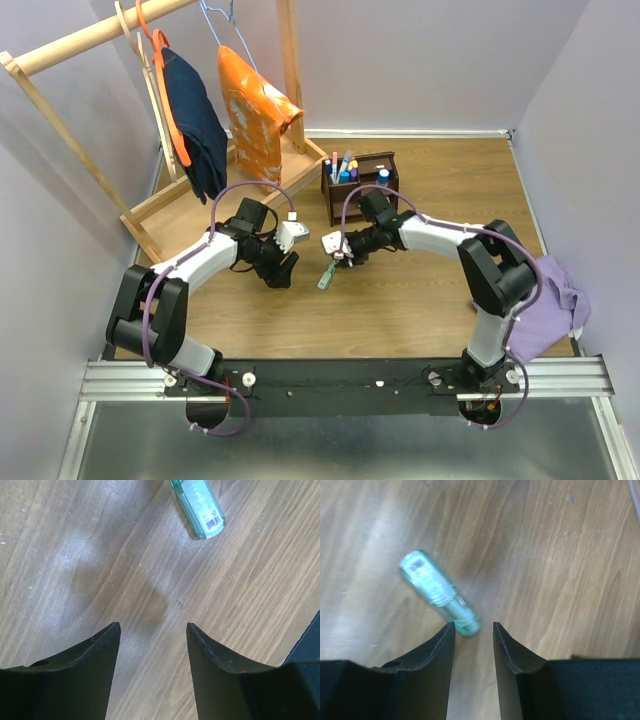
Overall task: Sort the stationery into containers
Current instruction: Pick up the stationery from the center of the board.
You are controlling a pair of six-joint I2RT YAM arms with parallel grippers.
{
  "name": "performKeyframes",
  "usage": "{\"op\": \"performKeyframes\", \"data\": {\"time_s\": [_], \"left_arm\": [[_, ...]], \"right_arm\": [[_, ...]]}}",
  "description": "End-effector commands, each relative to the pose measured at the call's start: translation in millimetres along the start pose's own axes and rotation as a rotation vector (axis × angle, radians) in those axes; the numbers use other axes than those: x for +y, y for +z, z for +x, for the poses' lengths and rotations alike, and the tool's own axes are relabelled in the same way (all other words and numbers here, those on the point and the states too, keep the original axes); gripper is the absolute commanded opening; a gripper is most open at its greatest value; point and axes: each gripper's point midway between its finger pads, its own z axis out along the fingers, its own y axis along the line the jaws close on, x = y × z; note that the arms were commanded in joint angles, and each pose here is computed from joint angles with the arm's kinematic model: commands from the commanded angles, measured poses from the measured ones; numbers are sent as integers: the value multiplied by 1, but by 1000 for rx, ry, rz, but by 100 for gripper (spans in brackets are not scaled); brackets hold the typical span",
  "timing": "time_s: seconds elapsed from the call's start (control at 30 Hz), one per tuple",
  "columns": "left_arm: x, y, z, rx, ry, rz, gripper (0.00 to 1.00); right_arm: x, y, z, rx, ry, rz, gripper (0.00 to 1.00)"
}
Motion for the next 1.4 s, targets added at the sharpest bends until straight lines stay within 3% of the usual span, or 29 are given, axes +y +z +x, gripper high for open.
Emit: {"op": "performKeyframes", "data": {"time_s": [0.0, 0.03, 0.27, 0.63, 0.87, 0.9, 1.37], "left_arm": [[-6, -6, -6, -47, -58, -5, 64], [-5, -6, -5, -45, -59, -8, 65], [-1, -10, -2, -52, -72, -19, 65], [1, -12, -2, -58, -75, -20, 67], [0, -14, -6, -78, -78, -24, 76], [0, -14, -6, -76, -82, -23, 98], [4, -11, -7, -78, -94, -39, 99]], "right_arm": [[12, 15, 10, 0, -90, -173, 45], [0, 14, 8, -2, -158, -176, 46], [25, 14, 26, 51, -171, -405, 46], [19, -2, 14, 76, -181, -406, 46], [34, -19, 10, 116, -80, -453, 46], [36, -21, 8, 111, -79, -454, 46], [42, 0, 0, 67, 9, -437, 53]]}}
